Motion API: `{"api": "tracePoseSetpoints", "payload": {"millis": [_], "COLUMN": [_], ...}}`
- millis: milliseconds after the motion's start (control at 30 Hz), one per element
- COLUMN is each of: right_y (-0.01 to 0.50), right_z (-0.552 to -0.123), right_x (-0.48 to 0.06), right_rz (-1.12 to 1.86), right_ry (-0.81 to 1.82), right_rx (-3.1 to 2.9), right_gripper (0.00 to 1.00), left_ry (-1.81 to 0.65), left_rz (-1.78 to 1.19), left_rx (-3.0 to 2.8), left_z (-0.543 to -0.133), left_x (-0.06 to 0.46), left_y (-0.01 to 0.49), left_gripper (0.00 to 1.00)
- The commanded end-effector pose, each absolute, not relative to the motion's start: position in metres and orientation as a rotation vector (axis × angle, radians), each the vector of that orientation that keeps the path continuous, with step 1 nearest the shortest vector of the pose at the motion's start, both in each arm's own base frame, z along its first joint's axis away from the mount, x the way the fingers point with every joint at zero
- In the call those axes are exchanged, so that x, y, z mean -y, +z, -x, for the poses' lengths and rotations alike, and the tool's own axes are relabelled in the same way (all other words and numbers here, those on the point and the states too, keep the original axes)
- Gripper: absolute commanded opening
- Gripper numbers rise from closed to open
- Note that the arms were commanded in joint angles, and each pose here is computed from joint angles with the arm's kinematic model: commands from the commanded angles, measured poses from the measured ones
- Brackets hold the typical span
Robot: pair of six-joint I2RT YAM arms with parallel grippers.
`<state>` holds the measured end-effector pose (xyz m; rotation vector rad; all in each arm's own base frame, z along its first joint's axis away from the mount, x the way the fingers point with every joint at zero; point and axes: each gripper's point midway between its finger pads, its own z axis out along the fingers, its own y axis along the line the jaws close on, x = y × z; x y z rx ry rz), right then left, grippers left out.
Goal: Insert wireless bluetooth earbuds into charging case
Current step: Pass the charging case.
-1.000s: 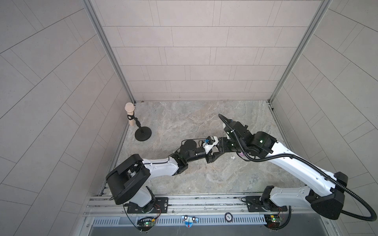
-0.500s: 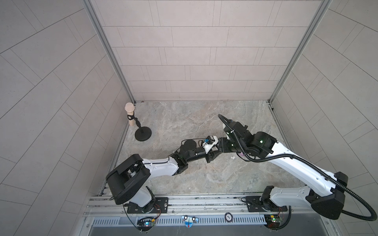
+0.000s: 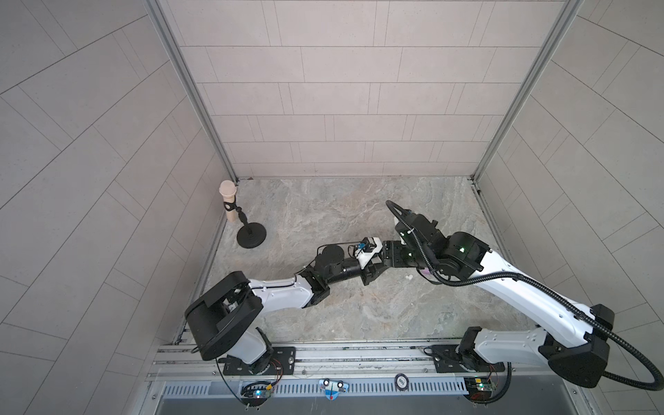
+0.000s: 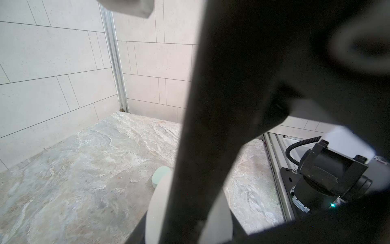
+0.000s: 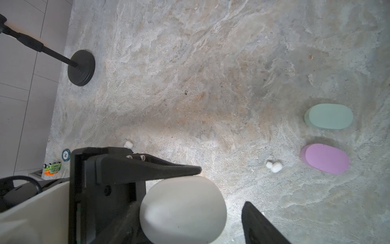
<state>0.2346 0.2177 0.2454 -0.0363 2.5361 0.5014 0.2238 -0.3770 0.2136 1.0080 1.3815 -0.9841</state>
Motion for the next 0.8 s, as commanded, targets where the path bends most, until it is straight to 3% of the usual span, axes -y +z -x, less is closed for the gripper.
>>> {"api": "tracePoseSetpoints", "payload": {"millis": [0, 233, 567, 767], "right_y": [0.281, 0.302, 0.291, 0.281], "right_z": [-0.233, -0.223, -0.183, -0.168], "right_x": [-0.221, -0.201, -0.22, -0.229], "right_rz": [0.02, 0.111, 0.854, 1.095], "right_ry": [0.611, 0.608, 0.618, 0.633], "right_rx": [-2.421, -2.341, -2.225, -2.138], "right_gripper": [0.84, 0.89, 0.88, 0.85], "left_ry": [-1.004, -1.017, -1.111, -1.13], "left_rz": [-1.039, -1.058, -1.086, -1.086], "left_rx": [-1.378, -1.417, -1.417, -1.424], "left_z": [-0.213, -0.199, -0.169, -0.157], "left_x": [0.377, 0.361, 0.338, 0.326], "left_y": [0.214, 0.204, 0.214, 0.22], "left_gripper": [0.3, 0.27, 0.26, 0.24]}}
